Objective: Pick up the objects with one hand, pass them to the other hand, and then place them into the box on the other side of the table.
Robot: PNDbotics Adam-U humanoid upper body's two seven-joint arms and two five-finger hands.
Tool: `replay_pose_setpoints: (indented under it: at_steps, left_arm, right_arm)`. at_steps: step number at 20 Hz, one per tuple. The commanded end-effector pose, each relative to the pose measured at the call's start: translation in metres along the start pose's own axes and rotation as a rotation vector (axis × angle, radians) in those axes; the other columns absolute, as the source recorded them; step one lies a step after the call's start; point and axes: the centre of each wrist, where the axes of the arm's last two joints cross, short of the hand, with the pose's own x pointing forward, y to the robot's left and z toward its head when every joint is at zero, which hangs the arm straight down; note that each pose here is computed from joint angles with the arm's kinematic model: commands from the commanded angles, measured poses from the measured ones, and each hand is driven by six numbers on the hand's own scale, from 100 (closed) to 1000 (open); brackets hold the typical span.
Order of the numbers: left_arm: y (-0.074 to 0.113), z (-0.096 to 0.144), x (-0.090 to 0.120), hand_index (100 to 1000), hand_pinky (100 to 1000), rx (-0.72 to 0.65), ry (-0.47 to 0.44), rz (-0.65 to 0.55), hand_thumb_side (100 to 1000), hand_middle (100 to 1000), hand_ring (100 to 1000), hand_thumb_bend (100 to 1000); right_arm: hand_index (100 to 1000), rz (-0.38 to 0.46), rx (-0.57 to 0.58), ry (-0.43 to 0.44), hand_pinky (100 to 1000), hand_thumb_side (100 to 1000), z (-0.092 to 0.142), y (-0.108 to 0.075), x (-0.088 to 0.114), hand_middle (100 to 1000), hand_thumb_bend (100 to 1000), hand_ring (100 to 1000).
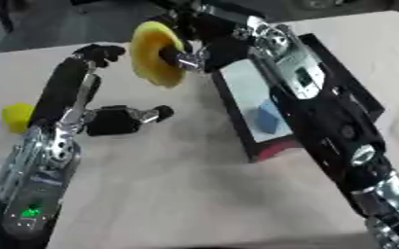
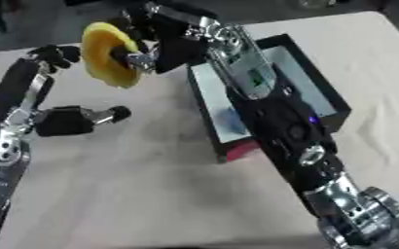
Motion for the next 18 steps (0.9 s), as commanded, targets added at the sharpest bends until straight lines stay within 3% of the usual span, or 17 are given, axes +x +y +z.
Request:
replay_pose_setpoints:
  at_steps: [1, 8, 18]
  left_arm:
    - [0.016, 0.002, -0.005, 841, 817, 0.022, -0.009, -0.018, 480, 730, 780, 853]
    - [0.033, 0.009, -0.024, 837, 812, 0.041, 0.022, -0.066, 480, 730, 777, 843]
    - [0.066, 0.019, -0.05, 824, 810, 0.109, 0.087, -0.082, 512, 722, 768, 757]
  right_arm:
    - [548, 0.034, -0.033, -0.015, 931, 164, 0.006, -0.014, 0.013, 236, 175, 985]
    - [550, 0.05, -0.114, 0.016, 932, 153, 0.034, -0.033, 0.018, 239, 172, 981]
    - [581, 0.105, -0.19, 0.127, 940, 183, 0.098, -0.066, 0.022, 253, 167, 1000]
